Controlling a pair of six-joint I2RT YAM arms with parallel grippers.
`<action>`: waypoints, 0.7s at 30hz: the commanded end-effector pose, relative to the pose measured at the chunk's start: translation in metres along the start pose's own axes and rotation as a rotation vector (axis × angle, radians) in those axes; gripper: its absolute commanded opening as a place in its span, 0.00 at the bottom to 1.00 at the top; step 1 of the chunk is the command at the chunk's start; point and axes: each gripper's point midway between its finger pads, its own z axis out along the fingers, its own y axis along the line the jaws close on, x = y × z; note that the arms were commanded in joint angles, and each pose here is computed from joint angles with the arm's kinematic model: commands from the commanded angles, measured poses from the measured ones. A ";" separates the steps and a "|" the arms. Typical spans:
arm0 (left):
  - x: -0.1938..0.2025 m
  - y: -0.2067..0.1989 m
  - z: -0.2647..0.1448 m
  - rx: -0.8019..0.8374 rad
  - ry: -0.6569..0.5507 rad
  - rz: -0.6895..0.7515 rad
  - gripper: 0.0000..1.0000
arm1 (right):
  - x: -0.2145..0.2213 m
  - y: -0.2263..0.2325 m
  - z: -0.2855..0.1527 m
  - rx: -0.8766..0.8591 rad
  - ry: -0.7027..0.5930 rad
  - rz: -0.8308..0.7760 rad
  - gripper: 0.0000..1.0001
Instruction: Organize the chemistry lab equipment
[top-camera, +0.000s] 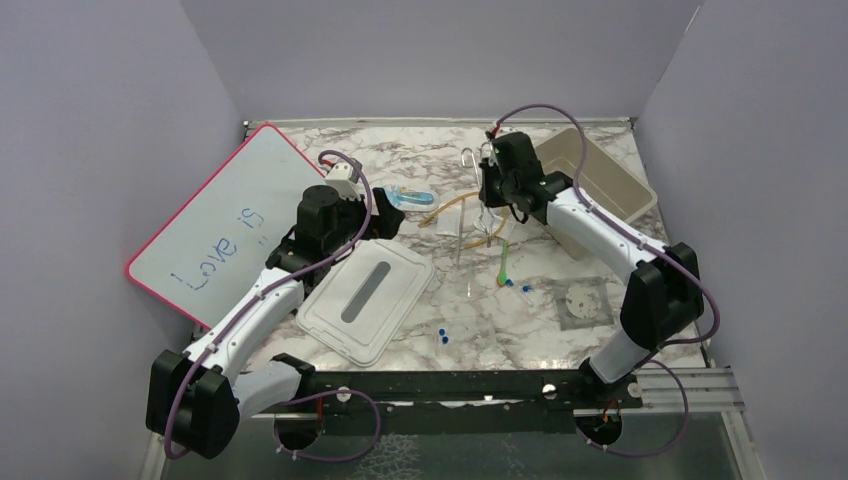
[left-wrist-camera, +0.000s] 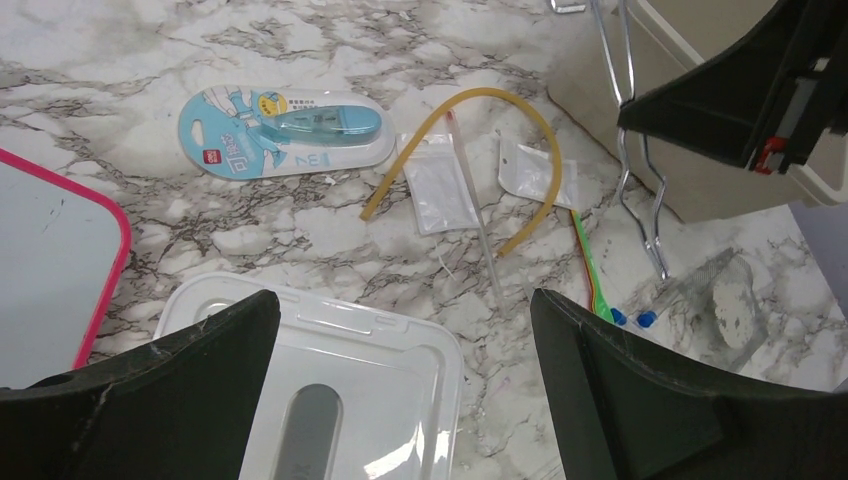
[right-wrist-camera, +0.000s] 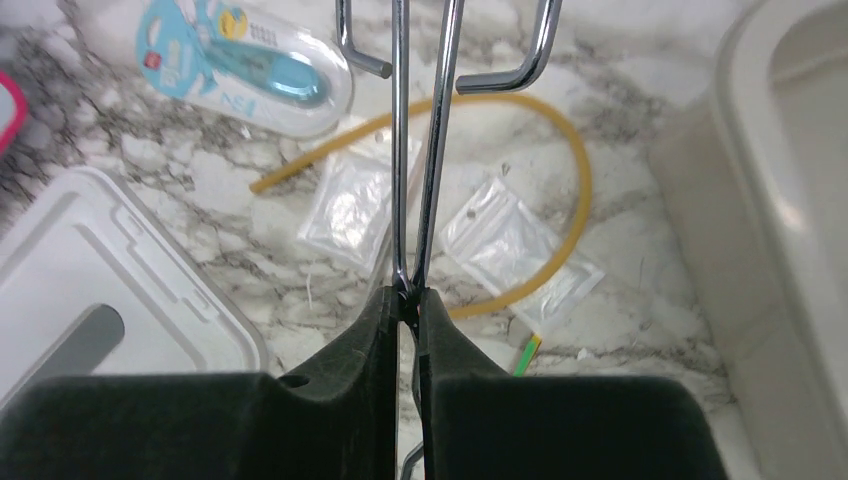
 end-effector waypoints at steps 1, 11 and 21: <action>-0.010 -0.013 -0.003 0.057 -0.021 0.016 0.99 | -0.084 -0.011 -0.037 0.036 -0.202 -0.073 0.01; -0.013 -0.019 -0.006 0.081 -0.030 0.014 0.99 | -0.132 -0.038 -0.081 0.078 -0.333 -0.074 0.01; -0.013 -0.021 -0.007 0.093 -0.033 0.010 0.99 | -0.151 -0.150 -0.119 0.374 -0.382 -0.080 0.01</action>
